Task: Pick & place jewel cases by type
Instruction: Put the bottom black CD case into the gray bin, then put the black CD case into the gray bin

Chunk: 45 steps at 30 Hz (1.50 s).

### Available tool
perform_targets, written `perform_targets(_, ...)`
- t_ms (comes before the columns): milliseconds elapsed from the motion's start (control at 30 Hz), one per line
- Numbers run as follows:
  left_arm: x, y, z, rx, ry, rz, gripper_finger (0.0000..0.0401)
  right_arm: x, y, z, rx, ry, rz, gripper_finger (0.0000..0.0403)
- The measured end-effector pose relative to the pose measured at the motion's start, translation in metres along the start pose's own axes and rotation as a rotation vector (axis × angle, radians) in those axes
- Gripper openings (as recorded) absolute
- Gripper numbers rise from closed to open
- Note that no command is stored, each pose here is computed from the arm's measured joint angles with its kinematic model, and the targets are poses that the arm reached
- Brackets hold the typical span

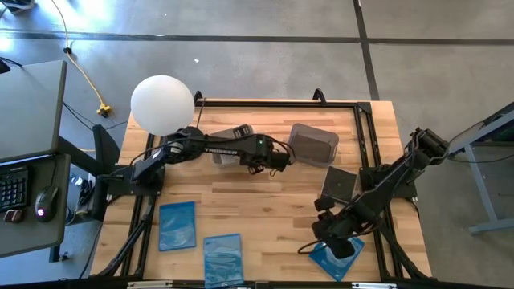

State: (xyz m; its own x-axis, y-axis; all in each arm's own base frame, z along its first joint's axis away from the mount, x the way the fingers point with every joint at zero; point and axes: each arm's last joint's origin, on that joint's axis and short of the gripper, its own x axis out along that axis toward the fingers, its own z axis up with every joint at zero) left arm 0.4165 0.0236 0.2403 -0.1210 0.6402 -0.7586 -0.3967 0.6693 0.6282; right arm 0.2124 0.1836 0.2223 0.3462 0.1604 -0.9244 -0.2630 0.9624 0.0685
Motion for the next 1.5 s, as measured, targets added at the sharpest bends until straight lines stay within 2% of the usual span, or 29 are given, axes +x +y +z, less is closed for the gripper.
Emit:
perform_targets(100,0.007,-0.005,-0.003,0.017,0.009,0.02,0.0033,0.0,0.001,-0.001,0.003,-0.002,-0.003,0.0126)
perform_targets(367,0.042,-0.019,-0.012,0.027,0.043,0.066,0.013,0.0,0.001,-0.001,0.017,-0.002,-0.002,0.0126)
perform_targets(533,0.043,-0.02,-0.017,0.058,0.069,0.08,0.0158,0.0,-0.001,0.001,0.025,-0.004,-0.004,0.0126)
perform_targets(733,0.004,-0.016,-0.015,0.051,0.039,0.035,0.016,0.001,-0.004,0.002,0.041,-0.003,0.0,0.0126)
perform_targets(1000,-0.066,-0.025,-0.016,0.024,-0.047,-0.258,0.016,0.0,-0.002,0.002,0.033,0.001,0.015,0.0126)
perform_targets(1133,-0.097,-0.037,-0.022,0.014,-0.15,-0.358,0.016,-0.001,0.003,-0.009,0.014,0.089,0.032,0.0126)
perform_targets(1300,-0.125,-0.06,-0.036,0.037,-0.228,-0.453,0.016,-0.006,-0.001,-0.032,0.093,0.274,-0.128,0.0126)
perform_targets(1400,-0.135,-0.07,-0.053,0.042,-0.161,-0.515,0.016,-0.011,-0.007,-0.042,0.138,0.31,-0.299,0.0126)
perform_targets(1500,-0.145,-0.079,-0.074,0.094,-0.046,-0.555,0.0158,-0.013,-0.012,-0.044,0.187,0.351,-0.326,0.0126)
